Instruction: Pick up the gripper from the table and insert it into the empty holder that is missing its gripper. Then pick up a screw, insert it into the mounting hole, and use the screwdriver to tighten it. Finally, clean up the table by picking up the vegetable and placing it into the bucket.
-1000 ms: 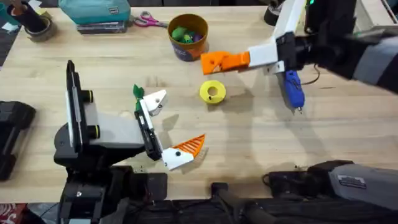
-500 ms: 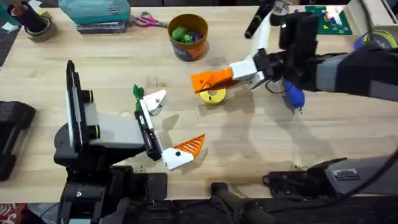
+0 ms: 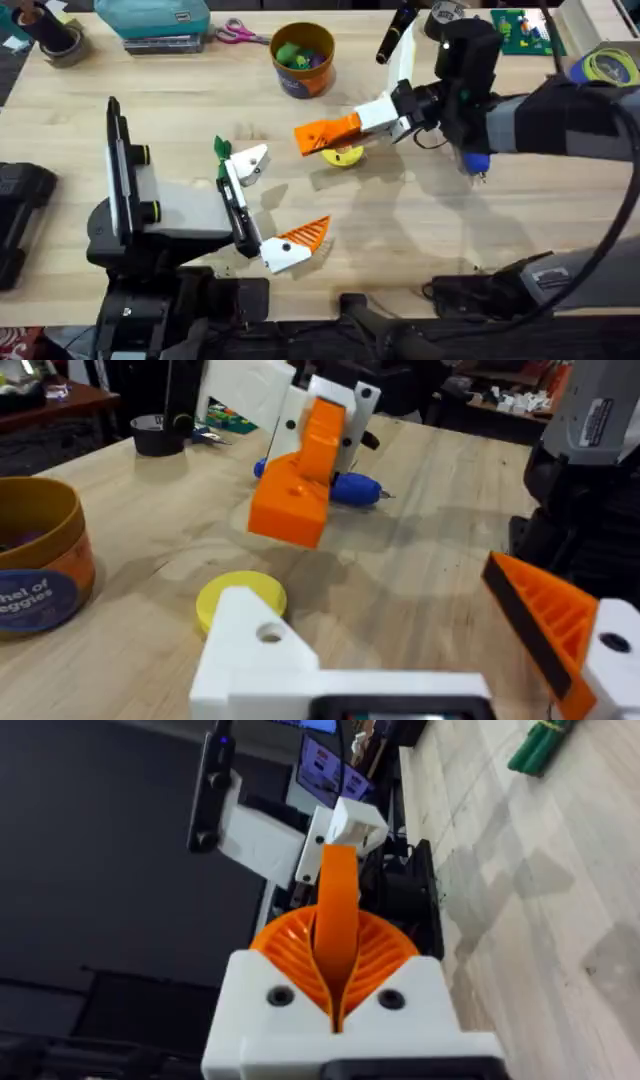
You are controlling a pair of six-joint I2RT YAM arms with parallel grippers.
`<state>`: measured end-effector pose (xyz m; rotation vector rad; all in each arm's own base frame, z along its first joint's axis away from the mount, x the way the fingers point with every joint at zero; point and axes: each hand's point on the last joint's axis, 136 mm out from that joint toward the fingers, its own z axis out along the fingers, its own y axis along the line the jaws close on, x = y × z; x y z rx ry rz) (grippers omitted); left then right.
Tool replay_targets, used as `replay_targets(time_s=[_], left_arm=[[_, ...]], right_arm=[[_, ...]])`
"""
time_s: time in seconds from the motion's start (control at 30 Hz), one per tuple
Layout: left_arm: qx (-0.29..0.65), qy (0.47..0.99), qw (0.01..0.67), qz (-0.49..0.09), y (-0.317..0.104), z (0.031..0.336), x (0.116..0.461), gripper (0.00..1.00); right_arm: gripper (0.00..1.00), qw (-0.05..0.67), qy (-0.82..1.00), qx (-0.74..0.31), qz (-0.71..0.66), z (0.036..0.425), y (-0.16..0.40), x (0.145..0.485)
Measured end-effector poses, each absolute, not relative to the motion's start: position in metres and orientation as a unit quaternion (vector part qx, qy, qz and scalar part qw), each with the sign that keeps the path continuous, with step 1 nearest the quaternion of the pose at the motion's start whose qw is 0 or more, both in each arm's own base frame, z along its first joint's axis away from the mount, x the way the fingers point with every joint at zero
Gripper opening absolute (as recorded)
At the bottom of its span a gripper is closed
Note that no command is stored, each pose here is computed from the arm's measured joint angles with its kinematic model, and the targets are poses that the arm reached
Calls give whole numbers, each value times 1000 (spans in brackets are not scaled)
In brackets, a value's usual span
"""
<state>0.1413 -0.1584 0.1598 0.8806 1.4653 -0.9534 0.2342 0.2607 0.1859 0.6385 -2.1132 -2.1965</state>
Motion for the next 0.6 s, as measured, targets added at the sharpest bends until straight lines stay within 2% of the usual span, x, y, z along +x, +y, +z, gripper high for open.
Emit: replay_targets(time_s=[0.2, 0.6], left_arm=[[373, 621, 558, -404, -158, 160, 141, 985], [373, 621, 558, -404, -158, 160, 141, 986]], right_arm=[[8, 6, -674, 216, -706, 182, 258, 221], [8, 49, -683, 191, -703, 178, 268, 208]])
